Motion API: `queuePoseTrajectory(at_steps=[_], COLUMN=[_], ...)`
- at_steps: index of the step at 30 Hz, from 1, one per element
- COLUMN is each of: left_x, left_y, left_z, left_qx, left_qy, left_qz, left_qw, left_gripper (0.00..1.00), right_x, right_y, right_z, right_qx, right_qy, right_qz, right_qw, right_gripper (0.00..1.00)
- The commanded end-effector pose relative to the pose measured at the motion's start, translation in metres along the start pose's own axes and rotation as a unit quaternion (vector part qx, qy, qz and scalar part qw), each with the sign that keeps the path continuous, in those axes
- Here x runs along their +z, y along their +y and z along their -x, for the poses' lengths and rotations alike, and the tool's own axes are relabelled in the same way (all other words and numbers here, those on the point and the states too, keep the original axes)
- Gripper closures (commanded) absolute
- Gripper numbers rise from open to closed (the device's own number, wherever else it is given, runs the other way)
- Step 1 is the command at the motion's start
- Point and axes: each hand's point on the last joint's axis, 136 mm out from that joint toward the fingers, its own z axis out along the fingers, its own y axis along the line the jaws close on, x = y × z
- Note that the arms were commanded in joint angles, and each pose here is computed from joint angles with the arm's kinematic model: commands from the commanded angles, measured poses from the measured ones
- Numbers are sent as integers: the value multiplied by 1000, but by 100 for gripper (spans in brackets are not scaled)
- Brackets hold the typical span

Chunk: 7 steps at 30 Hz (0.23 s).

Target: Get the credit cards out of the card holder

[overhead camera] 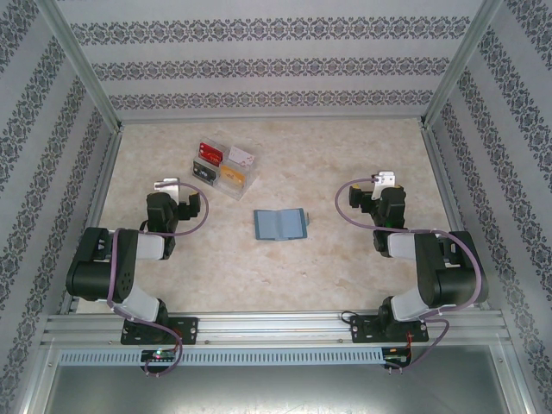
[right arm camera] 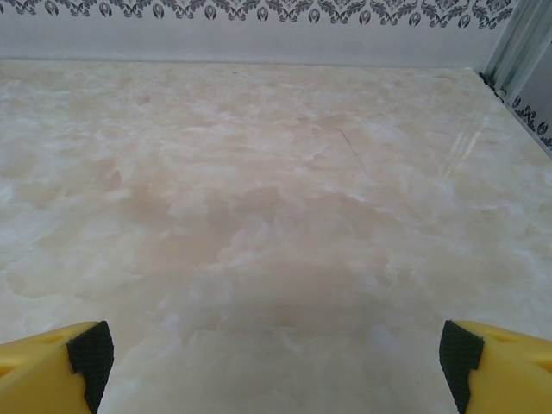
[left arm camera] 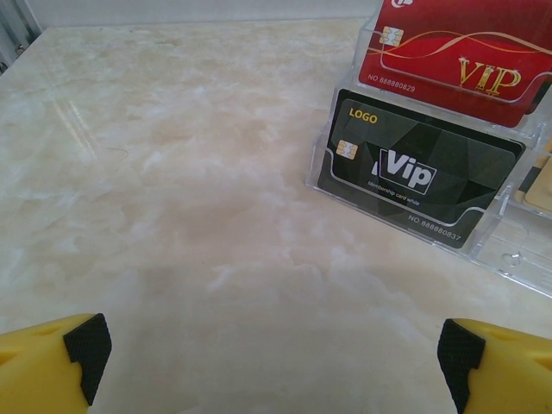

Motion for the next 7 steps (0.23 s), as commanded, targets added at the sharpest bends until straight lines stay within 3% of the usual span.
queuePoseTrajectory(at_steps=[1, 7], left_x=[4, 4], left_y=[-4, -7], left_z=[5, 5], left_qx=[5, 6], left_qy=[-3, -2], left_qz=[-12, -22], left_qw=[1000, 1000], left_gripper=[1, 1], right_x=[0, -4], right_y=[1, -3], right_z=[6, 7], right_qx=[12, 19], right_qy=[-16, -27], right_qz=[8, -1], right_qw=[1000, 999], right_gripper=[2, 2])
